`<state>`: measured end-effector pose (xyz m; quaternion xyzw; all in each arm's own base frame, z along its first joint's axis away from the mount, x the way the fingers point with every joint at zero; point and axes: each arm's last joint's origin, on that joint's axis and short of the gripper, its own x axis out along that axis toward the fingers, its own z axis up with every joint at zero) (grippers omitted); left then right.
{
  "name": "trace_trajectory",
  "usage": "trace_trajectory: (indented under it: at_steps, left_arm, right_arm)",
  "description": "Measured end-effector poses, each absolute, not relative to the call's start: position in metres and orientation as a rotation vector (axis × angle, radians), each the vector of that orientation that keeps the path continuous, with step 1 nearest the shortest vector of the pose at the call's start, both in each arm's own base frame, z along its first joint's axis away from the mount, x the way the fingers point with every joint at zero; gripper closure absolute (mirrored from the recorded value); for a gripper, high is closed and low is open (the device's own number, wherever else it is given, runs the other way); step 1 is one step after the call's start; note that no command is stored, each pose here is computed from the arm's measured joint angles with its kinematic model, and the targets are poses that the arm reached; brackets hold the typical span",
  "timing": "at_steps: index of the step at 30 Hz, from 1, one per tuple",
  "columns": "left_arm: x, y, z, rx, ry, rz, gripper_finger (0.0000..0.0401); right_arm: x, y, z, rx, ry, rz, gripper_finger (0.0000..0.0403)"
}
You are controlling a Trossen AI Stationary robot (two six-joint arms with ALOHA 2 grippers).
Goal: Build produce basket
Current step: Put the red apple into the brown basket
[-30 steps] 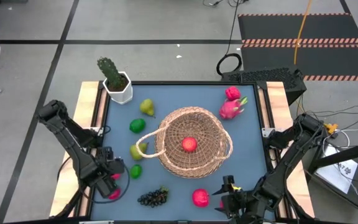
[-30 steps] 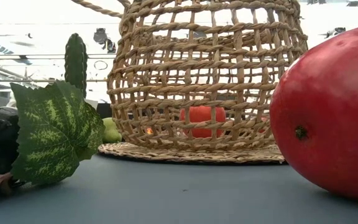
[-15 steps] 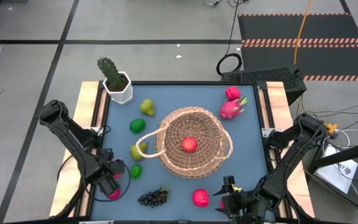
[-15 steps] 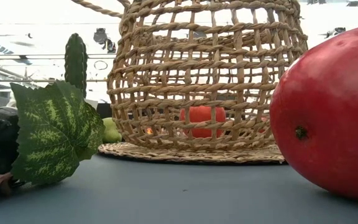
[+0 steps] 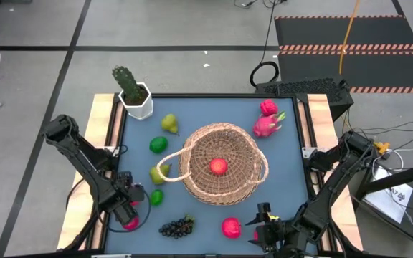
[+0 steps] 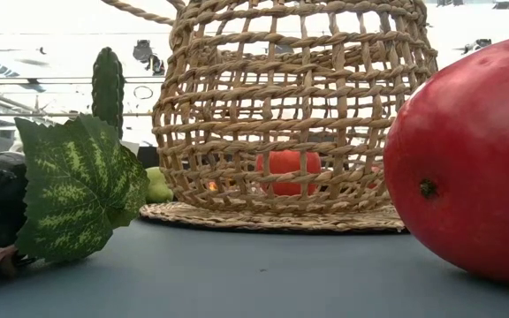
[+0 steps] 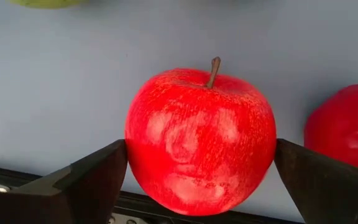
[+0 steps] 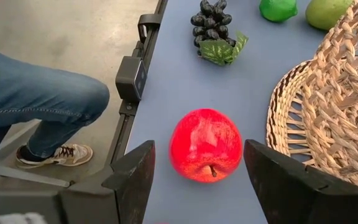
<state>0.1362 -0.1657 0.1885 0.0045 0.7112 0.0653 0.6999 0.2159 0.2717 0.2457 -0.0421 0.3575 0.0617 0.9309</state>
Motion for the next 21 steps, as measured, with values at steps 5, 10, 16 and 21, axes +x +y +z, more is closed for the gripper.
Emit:
trace_trajectory:
  at_steps: [5, 10, 16, 21]
  left_arm:
    - [0.1363, -0.1657, 0.1883, 0.011, 1.581, 0.147, 0.0009]
    - [0.1364, -0.1657, 0.1882, 0.013, 1.579, 0.148, 0.0018]
    - [0.1365, -0.1658, 0.1881, 0.015, 1.579, 0.146, 0.0059]
    - [0.1366, -0.1659, 0.1884, 0.017, 1.579, 0.144, 0.0052]
  right_arm:
    - [0.2145, 0.2735, 0.2462, -0.081, 0.727, 0.134, 0.0163]
    - [0.2116, 0.2764, 0.2470, -0.083, 0.717, 0.145, 0.0163]
    - [0.2094, 0.2777, 0.2472, -0.098, 0.703, 0.138, 0.0163]
    - [0.2095, 0.2776, 0.2473, -0.105, 0.703, 0.140, 0.0163]
